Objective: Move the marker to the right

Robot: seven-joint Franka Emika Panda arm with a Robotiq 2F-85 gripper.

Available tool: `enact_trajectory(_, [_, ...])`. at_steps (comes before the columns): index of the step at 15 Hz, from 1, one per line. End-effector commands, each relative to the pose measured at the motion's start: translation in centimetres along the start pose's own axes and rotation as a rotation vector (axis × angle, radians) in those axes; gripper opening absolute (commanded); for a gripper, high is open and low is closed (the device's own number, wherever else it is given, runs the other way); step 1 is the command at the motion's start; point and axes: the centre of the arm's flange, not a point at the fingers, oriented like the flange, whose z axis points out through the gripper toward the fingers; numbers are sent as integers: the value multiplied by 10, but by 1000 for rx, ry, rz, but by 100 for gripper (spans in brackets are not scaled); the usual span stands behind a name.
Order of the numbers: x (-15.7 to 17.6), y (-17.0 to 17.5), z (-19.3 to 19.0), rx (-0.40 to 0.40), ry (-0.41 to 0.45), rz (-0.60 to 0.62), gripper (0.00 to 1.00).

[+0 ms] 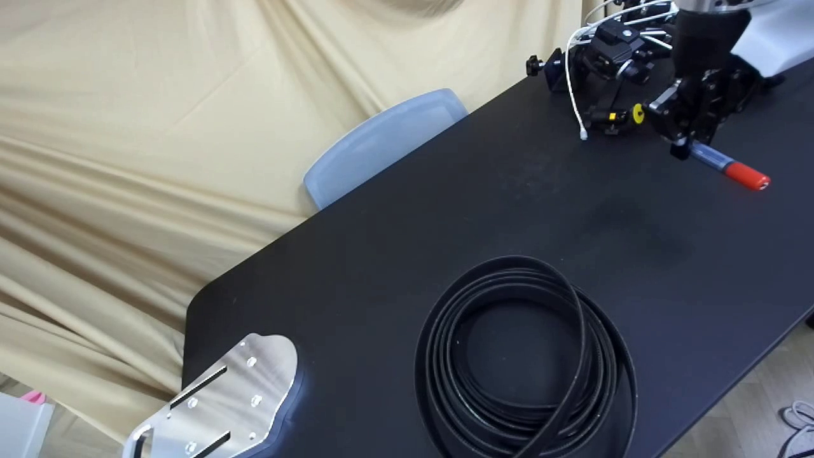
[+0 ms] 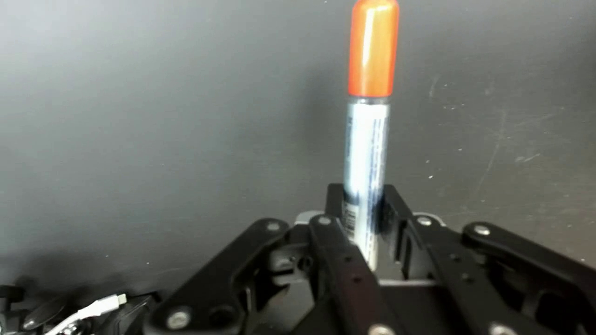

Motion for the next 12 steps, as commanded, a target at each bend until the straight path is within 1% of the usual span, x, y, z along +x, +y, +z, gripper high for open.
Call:
enact_trajectory(1, [18,13,22,-18,-7,53,6])
enact_trajectory(6, [37,20,44,-19,-19,70,6])
enact_trajectory(12, [48,20,59,-18,-35,86,6])
